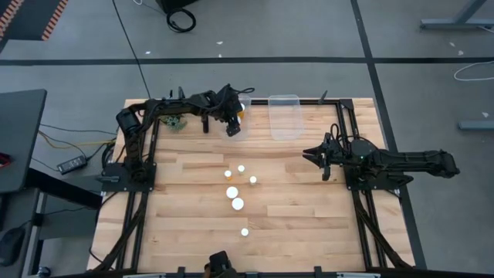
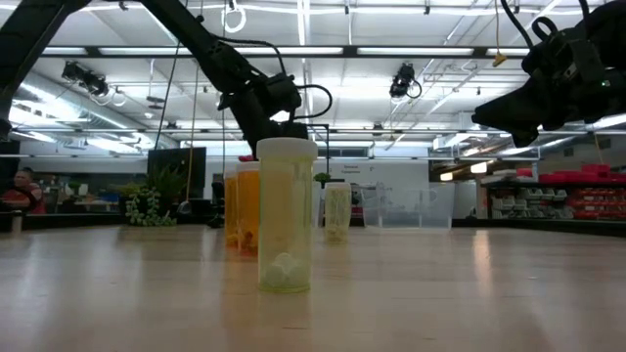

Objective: Pick and place medicine bottles into bin by pill shape (circle, oval)
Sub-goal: Put the large orange pill bottle into the left transparent bin

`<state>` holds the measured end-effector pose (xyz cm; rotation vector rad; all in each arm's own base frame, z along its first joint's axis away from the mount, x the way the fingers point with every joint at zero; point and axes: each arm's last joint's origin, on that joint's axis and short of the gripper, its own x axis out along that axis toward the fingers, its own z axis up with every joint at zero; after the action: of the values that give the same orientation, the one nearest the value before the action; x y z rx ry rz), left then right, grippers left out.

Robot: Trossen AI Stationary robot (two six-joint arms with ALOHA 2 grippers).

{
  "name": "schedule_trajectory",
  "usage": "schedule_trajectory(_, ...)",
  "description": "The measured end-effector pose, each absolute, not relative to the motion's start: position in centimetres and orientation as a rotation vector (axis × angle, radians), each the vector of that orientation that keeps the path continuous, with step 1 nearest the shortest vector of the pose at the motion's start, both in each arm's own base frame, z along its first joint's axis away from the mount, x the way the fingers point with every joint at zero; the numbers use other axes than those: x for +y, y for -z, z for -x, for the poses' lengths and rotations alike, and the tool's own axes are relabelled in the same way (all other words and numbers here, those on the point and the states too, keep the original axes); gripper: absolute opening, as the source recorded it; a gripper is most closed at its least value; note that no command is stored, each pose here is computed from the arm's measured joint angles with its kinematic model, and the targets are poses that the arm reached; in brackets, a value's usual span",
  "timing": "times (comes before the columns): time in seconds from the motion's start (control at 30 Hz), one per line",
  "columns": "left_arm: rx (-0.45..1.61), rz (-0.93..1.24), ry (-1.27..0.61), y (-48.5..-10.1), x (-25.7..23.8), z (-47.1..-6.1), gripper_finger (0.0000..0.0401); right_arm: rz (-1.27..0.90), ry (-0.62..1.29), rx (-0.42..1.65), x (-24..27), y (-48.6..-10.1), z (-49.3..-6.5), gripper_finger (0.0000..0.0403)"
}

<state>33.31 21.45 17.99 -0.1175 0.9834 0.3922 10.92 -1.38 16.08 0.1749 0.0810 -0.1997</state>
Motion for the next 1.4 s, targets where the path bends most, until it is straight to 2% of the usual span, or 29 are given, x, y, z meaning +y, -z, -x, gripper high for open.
schedule_trajectory(0.33, 0.901, -0.014, -0.368, -22.3, 20.4, -32.6, 0.0279, -0.175, 0.2, 0.081, -1.4, -16.1, -10.9, 0.0095)
schedule_trajectory(0.57, 0.905, -0.127, -0.19, -24.2, 16.3, -33.0, 0.0279, -0.175, 0.2, 0.081, -1.4, -16.1, -10.9, 0.0095)
schedule_trajectory(0.77, 0.94, -0.231, -0.036, -24.5, 11.9, -33.6, 0.0279, -0.175, 0.2, 0.081, -1.4, -16.1, -10.9, 0.0095)
schedule_trajectory(1.4, 1.108, -0.308, 0.279, -23.9, 0.7, -33.5, 0.0279, -0.175, 0.2, 0.081, -1.4, -16.1, -10.9, 0.0095)
